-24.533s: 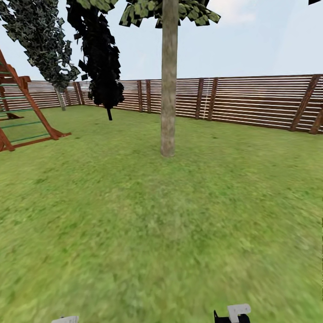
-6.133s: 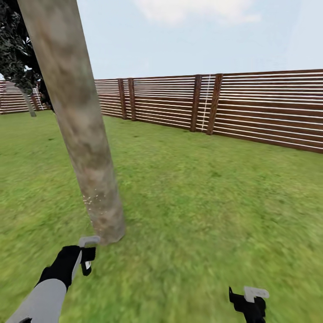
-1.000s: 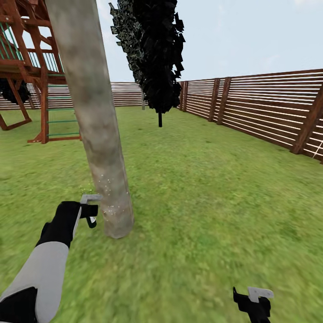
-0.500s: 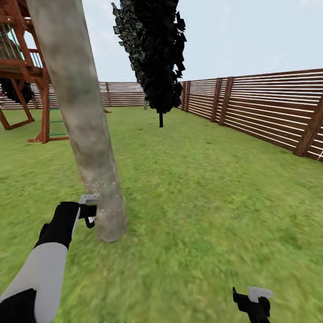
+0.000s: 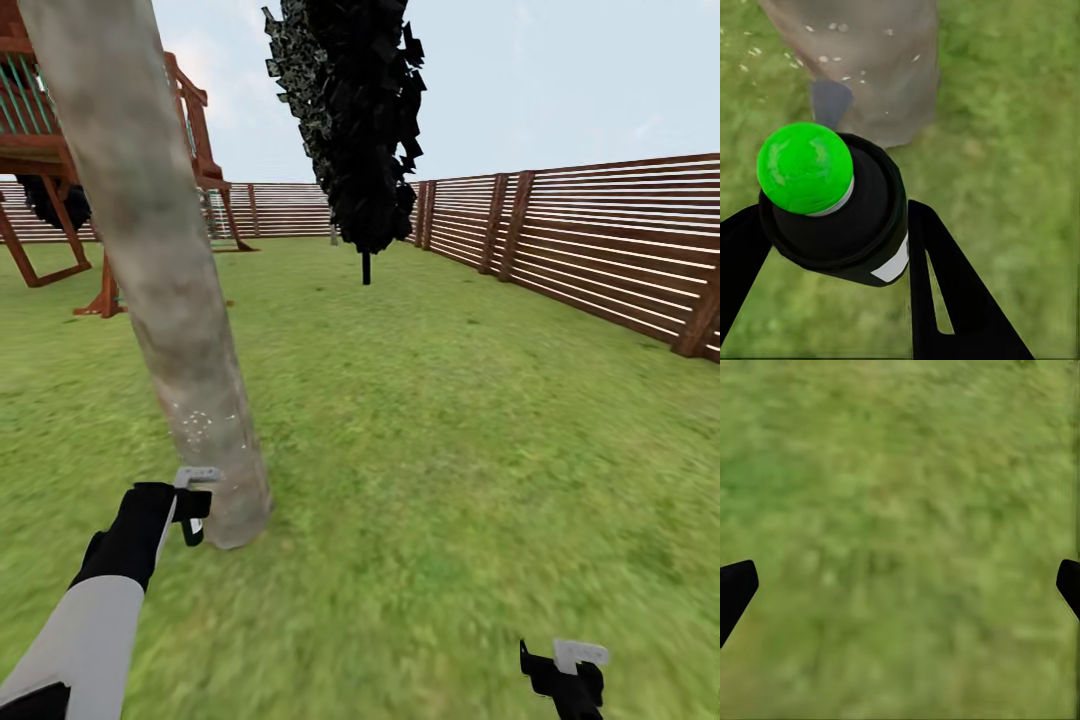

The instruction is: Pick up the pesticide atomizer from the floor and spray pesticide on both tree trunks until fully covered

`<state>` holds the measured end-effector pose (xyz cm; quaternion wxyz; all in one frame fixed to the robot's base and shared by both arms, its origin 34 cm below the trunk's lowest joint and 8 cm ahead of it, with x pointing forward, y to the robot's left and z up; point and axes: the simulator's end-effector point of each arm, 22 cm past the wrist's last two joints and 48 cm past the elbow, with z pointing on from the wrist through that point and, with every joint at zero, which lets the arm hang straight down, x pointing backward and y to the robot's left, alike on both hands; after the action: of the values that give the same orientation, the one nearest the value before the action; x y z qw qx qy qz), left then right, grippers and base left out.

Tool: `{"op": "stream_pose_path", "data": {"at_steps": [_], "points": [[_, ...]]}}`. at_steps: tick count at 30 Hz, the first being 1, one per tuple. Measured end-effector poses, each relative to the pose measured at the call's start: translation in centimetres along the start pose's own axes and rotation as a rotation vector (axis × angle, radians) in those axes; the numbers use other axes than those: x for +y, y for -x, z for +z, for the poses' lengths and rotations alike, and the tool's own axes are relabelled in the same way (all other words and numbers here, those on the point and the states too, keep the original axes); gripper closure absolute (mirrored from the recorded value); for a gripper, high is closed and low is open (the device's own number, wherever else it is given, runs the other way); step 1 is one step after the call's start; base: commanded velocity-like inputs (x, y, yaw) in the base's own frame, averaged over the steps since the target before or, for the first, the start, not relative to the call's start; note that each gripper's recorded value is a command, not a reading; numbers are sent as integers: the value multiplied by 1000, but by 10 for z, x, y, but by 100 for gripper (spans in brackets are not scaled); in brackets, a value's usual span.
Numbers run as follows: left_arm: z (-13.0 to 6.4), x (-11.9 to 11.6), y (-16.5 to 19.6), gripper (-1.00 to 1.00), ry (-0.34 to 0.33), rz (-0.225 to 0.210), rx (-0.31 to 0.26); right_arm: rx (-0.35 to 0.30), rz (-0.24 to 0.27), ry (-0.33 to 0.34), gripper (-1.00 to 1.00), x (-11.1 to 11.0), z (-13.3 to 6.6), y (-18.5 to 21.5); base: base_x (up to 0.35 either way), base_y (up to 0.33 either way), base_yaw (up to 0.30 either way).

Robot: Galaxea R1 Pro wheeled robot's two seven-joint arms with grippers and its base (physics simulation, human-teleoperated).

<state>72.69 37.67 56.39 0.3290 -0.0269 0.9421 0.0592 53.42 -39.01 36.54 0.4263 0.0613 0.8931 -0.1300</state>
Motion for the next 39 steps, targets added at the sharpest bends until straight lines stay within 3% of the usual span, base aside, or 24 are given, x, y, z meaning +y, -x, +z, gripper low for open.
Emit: {"op": "stream_pose_path", "data": {"at_steps": [15, 22, 25, 28, 30, 33, 35, 39], "points": [[4, 5, -16, 100, 19, -2, 22, 0, 0, 0, -100, 0, 0, 0, 78, -257, 225], [8, 7, -29, 100, 29, 6, 13, -1, 0, 1, -100, 1, 0, 0, 0, -274, 29], [9, 18, -34, 100, 78, 14, -1, -1, 0, 2, -100, 1, 0, 0, 0, -274, 202], [10, 16, -36, 100, 86, 6, -1, -1, 1, 2, -100, 1, 0, 0, 0, -274, 270], [17, 9, -61, 100, 73, 7, 42, -1, 1, 2, -100, 2, 0, 0, 0, -274, 193], [30, -2, -82, 100, 55, 29, 46, -1, 1, 3, -100, 2, 0, 0, 0, -274, 36], [37, 2, -101, 100, 91, 37, 70, 0, 0, 1, -100, 1, 0, 0, 0, -274, 3], [38, 7, -105, 100, 91, -15, 71, 0, 1, 0, -100, 0, 0, 0, 31, -274, 0]]}}
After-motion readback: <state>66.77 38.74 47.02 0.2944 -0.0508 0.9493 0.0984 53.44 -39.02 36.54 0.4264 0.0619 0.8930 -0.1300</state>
